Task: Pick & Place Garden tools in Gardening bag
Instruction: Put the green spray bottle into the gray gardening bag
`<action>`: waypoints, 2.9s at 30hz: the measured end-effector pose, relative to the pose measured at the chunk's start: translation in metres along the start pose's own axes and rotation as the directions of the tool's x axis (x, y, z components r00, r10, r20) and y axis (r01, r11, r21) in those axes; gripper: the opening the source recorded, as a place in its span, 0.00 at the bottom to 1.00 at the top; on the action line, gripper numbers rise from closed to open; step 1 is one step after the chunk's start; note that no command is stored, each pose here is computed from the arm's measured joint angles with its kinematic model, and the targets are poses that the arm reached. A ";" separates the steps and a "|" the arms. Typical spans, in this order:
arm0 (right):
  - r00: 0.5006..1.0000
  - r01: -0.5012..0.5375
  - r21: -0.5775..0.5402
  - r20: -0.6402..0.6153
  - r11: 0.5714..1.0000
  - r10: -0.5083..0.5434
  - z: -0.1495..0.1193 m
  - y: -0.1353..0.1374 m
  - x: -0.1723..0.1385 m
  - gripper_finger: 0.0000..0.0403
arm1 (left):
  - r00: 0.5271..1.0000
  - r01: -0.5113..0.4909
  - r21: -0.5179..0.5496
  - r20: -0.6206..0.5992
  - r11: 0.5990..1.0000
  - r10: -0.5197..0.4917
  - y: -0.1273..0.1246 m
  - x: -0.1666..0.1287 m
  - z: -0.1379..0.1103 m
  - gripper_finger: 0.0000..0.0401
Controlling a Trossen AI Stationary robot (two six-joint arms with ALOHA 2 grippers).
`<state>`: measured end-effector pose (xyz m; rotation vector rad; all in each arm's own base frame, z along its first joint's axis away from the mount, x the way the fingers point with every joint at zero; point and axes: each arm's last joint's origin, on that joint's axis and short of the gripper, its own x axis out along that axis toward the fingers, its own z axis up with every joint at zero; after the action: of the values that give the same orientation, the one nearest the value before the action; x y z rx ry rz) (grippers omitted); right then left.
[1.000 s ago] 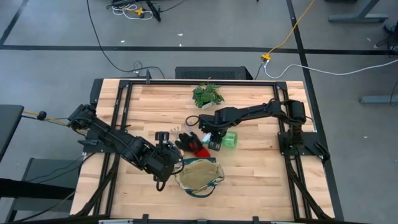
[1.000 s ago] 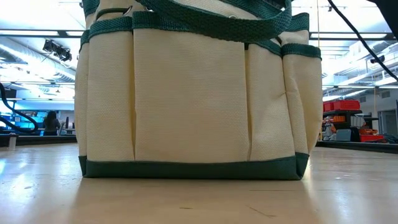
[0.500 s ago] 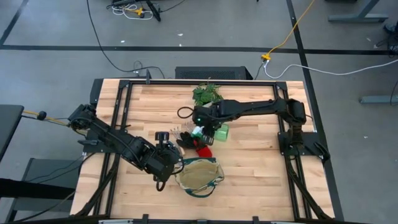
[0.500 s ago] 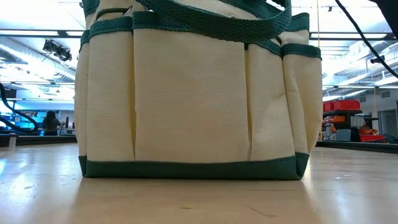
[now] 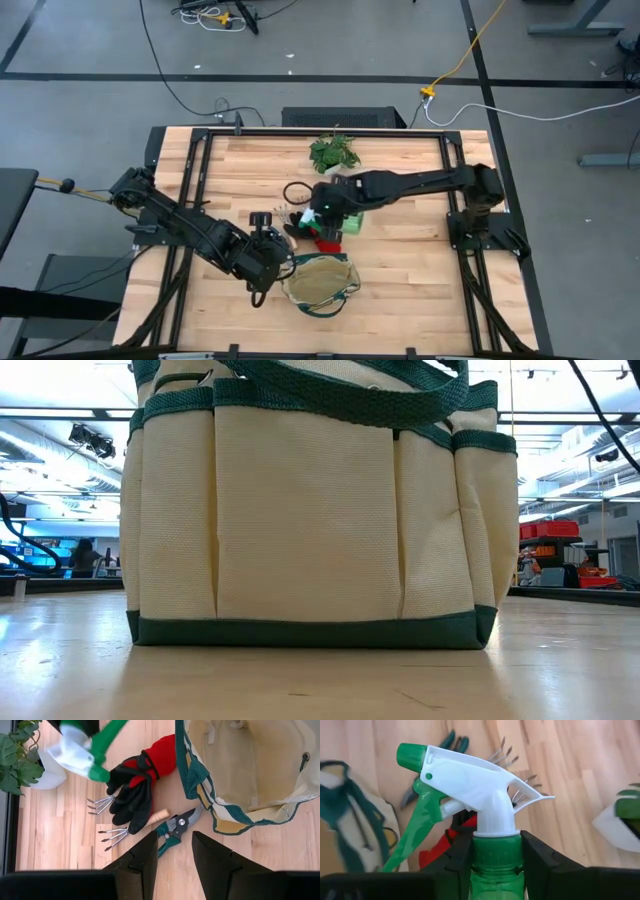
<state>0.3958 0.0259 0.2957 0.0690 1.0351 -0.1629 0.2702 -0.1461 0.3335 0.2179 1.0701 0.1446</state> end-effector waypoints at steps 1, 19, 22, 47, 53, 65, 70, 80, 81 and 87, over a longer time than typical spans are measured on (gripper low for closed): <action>1.000 0.010 -0.005 0.018 1.000 -0.010 0.000 0.003 -0.006 0.30 | 1.000 0.000 0.000 0.000 1.000 0.000 0.000 0.000 0.000 0.32; 0.965 0.058 -0.045 0.260 0.997 -0.045 -0.009 0.060 -0.065 0.30 | 1.000 0.003 -0.001 0.001 1.000 -0.003 -0.002 -0.001 -0.001 0.32; 0.956 0.086 -0.044 0.285 0.995 -0.070 -0.012 0.068 -0.071 0.30 | 1.000 0.002 -0.001 0.000 1.000 -0.002 -0.002 -0.001 -0.001 0.32; 0.830 0.218 0.122 0.499 0.968 -0.249 -0.046 0.138 -0.105 0.30 | 1.000 0.004 -0.012 -0.002 1.000 -0.004 -0.003 -0.002 -0.002 0.32; 0.764 0.233 0.200 0.568 0.952 -0.306 -0.060 0.155 -0.109 0.30 | 1.000 0.004 -0.011 -0.002 1.000 -0.004 -0.003 -0.002 -0.002 0.32; 0.651 0.171 0.215 0.708 0.962 -0.274 -0.078 0.178 -0.072 0.30 | 1.000 0.004 -0.012 -0.001 1.000 -0.004 -0.003 -0.002 -0.002 0.32; 0.598 0.077 0.175 0.779 0.982 -0.186 -0.079 0.182 -0.065 0.30 | 1.000 0.004 -0.013 -0.001 1.000 -0.004 -0.003 -0.002 -0.002 0.32; 0.431 -0.072 0.167 0.894 0.983 -0.120 -0.117 0.166 -0.030 0.30 | 1.000 0.004 -0.012 -0.001 1.000 -0.004 -0.003 -0.002 -0.002 0.32; 0.417 -0.087 0.157 0.902 0.984 -0.107 -0.118 0.163 -0.029 0.30 | 1.000 0.004 -0.013 -0.001 1.000 -0.004 -0.003 -0.002 -0.002 0.32; 0.418 -0.111 0.102 0.907 0.989 -0.047 -0.117 0.158 -0.007 0.30 | 1.000 0.002 -0.014 0.003 1.000 -0.002 -0.003 -0.002 -0.001 0.32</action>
<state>0.3194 0.1982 0.2388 0.1176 -0.1174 -0.2059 0.2681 -0.1492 0.3336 0.2044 1.0661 0.1499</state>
